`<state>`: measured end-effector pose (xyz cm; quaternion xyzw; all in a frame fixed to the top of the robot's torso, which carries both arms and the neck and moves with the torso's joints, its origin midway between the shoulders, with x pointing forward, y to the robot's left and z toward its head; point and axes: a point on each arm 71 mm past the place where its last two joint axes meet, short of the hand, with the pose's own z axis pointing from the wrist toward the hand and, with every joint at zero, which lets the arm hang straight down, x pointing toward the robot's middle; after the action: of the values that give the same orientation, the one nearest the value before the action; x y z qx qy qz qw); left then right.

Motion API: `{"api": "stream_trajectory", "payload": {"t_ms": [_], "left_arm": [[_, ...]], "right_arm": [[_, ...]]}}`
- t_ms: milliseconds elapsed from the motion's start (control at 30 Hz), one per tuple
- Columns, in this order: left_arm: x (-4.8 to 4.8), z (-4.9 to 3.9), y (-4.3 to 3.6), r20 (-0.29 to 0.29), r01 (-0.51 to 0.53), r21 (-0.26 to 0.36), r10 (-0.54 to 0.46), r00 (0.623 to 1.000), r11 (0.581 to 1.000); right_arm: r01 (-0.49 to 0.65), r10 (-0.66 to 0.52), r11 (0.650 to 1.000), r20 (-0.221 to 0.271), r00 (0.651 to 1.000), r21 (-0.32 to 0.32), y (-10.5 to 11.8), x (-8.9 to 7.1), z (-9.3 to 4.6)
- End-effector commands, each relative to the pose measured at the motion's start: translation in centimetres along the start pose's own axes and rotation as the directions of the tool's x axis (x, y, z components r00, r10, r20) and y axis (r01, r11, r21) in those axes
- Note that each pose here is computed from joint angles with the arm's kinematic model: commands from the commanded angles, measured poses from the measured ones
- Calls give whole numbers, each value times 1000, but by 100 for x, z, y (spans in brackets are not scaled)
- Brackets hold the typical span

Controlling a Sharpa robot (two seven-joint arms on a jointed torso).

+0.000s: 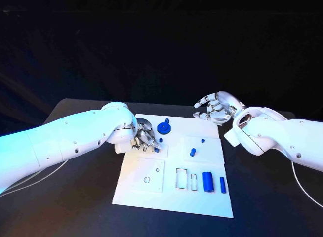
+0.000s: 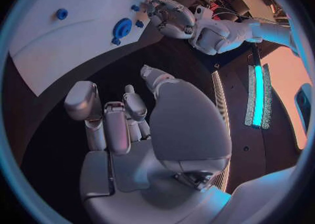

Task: Assemble the parts on the task board

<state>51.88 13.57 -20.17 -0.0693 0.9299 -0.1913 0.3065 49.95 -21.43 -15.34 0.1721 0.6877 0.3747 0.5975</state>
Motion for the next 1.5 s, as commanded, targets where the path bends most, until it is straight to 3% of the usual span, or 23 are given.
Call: {"api": "stream_trajectory", "payload": {"t_ms": [33, 333, 733, 867, 1033, 1500], "left_arm": [[27, 8, -10, -15, 9, 11, -9, 1000, 1000], [29, -8, 2, -21, 26, 22, -26, 999, 999], [-27, -80, 78, 34, 61, 34, -62, 997, 998], [-55, -119, 100, 89, 27, 39, -30, 996, 999], [-56, -147, 103, 113, -18, 39, 14, 993, 999], [-39, -134, 70, 122, -78, 33, 74, 990, 996]], "right_arm": [[7, -7, 1000, -18, 1000, 2, -3, 18, 2], [8, -8, 1000, -25, 1000, 9, -15, 26, 4], [8, -8, 1000, -28, 1000, 16, -39, 28, -5], [8, -8, 1000, -28, 1000, 17, -48, 25, -13], [8, -7, 1000, -28, 1000, 19, -57, 25, -20], [7, -6, 1000, -33, 999, 22, -70, 46, -25]]}}
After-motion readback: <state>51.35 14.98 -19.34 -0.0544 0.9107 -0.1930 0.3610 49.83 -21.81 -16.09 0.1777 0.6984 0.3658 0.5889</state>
